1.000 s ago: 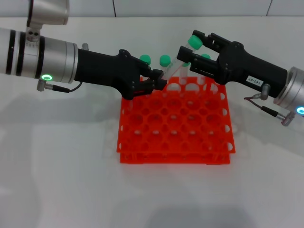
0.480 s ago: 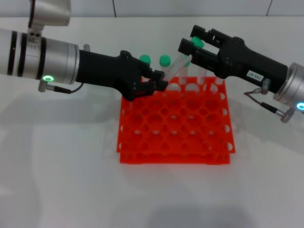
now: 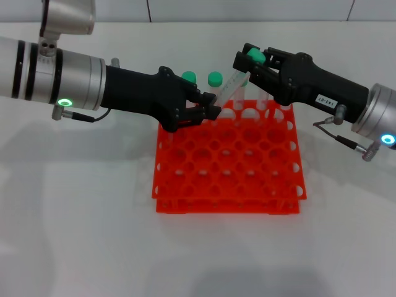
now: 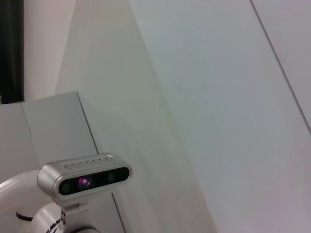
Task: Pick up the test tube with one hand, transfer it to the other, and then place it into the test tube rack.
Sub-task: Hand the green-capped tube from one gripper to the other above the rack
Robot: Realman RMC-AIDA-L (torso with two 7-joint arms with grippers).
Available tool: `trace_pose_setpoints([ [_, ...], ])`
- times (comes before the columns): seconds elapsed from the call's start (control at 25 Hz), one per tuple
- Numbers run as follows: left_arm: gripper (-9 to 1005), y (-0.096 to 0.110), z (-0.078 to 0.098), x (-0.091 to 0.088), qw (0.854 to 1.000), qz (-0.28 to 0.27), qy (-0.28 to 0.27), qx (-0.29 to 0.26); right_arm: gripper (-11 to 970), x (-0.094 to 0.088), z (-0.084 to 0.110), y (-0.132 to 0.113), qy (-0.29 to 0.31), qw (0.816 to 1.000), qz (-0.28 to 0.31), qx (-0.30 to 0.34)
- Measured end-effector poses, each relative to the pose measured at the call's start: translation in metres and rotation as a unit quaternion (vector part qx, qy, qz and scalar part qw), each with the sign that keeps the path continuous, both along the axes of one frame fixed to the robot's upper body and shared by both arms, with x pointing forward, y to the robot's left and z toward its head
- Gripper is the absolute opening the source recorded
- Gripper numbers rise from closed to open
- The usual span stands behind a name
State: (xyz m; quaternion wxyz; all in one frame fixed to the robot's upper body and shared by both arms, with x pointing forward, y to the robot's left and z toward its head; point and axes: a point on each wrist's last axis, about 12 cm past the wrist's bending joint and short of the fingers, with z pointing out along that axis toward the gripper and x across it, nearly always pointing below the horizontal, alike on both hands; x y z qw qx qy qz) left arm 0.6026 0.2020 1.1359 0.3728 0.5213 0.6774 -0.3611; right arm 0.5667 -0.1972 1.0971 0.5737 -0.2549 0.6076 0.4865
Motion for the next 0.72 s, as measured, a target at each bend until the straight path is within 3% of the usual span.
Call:
trace_pose_setpoints([
  [0.24,211,0.000,0.000,0.000,1.000,0.000,-0.001,0.000,260,0.000,0.001,0.000,-0.001,1.000,0.000,0.001],
  [0.6,224,0.003,0.008,0.003,0.999,0.030,0.031,-0.004,260,0.000,0.001,-0.001,-0.002,1.000,-0.004,0.003],
  [0.72,285,0.005,0.016,0.004,0.998,0.046,0.044,-0.001,261,0.000,0.000,-0.002,-0.002,1.000,-0.004,0.003],
])
